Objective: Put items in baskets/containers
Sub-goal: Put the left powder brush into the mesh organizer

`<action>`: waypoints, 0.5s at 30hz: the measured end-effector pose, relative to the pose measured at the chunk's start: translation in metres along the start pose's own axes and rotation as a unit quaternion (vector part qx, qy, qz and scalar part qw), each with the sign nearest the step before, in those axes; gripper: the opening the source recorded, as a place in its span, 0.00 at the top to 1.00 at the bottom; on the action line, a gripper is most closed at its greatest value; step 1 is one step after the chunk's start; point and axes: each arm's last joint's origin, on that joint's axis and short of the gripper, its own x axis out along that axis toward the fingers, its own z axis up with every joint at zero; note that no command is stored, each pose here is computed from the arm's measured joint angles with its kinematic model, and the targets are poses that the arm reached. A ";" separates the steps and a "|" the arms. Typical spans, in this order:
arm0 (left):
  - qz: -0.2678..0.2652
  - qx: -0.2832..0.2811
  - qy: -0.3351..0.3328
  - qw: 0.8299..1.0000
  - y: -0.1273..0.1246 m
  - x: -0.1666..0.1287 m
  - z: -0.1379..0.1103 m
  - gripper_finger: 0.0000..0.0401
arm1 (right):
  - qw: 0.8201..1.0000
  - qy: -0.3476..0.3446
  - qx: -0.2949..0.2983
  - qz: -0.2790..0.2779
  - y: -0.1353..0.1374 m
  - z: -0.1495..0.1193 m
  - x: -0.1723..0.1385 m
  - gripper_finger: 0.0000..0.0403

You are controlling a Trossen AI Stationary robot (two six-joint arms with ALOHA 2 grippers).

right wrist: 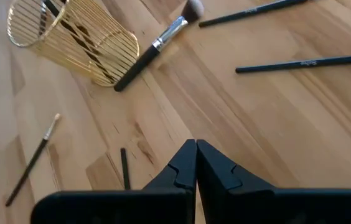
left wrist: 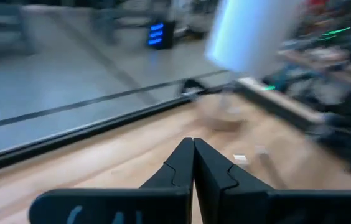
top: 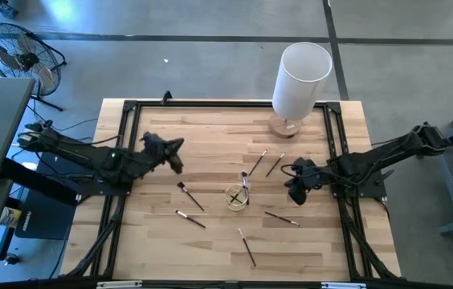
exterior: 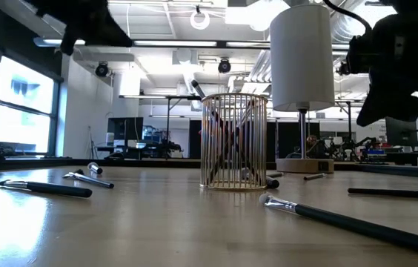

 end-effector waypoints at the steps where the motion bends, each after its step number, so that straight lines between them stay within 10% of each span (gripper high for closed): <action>1: 0.024 0.004 0.014 1.000 0.001 0.004 0.005 1.00 | 1.000 0.000 0.003 -0.001 0.000 0.000 0.000 1.00; 15: 0.207 -0.137 0.275 0.929 0.064 0.082 0.049 0.92 | 0.999 -0.039 0.006 -0.030 -0.002 0.002 0.000 0.99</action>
